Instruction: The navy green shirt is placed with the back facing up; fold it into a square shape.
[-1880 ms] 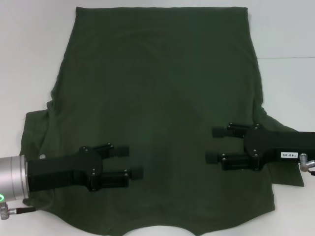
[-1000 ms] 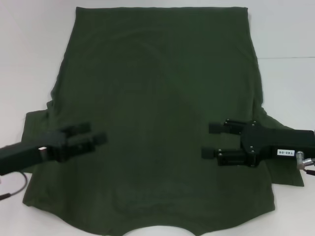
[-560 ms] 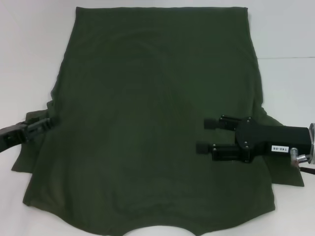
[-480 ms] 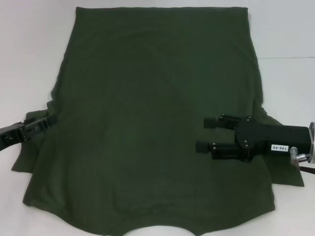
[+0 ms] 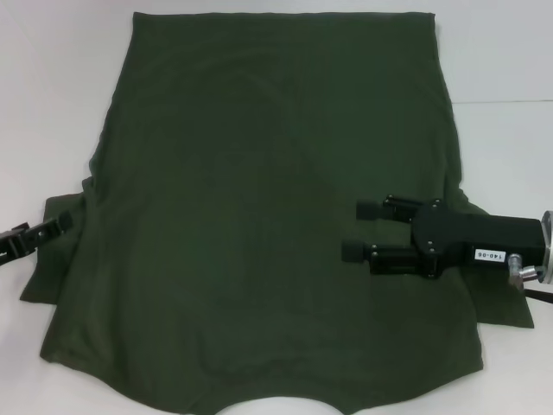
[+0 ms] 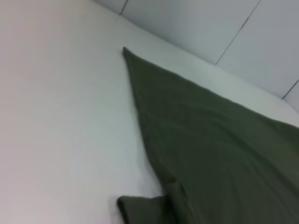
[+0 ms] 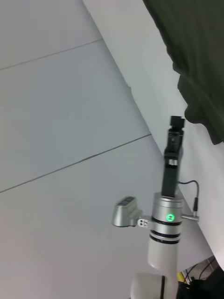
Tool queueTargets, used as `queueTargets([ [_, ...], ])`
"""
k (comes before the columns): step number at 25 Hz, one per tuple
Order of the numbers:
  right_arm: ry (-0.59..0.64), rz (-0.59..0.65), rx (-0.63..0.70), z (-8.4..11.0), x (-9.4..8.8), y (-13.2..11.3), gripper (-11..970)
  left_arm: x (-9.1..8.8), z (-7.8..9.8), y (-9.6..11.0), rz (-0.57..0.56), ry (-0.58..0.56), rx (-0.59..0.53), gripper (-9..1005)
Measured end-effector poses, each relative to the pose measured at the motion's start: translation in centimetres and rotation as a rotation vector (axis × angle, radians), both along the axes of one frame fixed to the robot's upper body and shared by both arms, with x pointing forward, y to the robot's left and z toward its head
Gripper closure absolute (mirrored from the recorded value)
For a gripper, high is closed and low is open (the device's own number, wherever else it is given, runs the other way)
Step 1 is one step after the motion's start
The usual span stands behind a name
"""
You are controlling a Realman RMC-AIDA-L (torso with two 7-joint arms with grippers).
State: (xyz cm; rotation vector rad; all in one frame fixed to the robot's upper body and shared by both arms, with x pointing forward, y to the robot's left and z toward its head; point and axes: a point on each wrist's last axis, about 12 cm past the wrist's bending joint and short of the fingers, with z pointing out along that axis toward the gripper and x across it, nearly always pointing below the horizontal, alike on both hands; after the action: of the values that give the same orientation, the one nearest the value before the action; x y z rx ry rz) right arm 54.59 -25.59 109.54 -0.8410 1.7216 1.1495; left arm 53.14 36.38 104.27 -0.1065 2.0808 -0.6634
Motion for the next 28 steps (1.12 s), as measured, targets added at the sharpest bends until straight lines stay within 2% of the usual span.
queueTargets([
  [7,0.0,0.0,0.001,0.0,0.0,0.0,50,0.0,-0.5,-0.1,0.009,0.013,0.021,90],
  [19,0.0,0.0,0.001,0.0,0.0,0.0,51,-0.3,-0.9,-0.6,-0.046,0.044,0.051,90],
  [28,0.0,0.004,0.003,0.0,0.0,0.0,51,-0.7,-0.4,-0.9,-0.145,0.055,0.068,91],
])
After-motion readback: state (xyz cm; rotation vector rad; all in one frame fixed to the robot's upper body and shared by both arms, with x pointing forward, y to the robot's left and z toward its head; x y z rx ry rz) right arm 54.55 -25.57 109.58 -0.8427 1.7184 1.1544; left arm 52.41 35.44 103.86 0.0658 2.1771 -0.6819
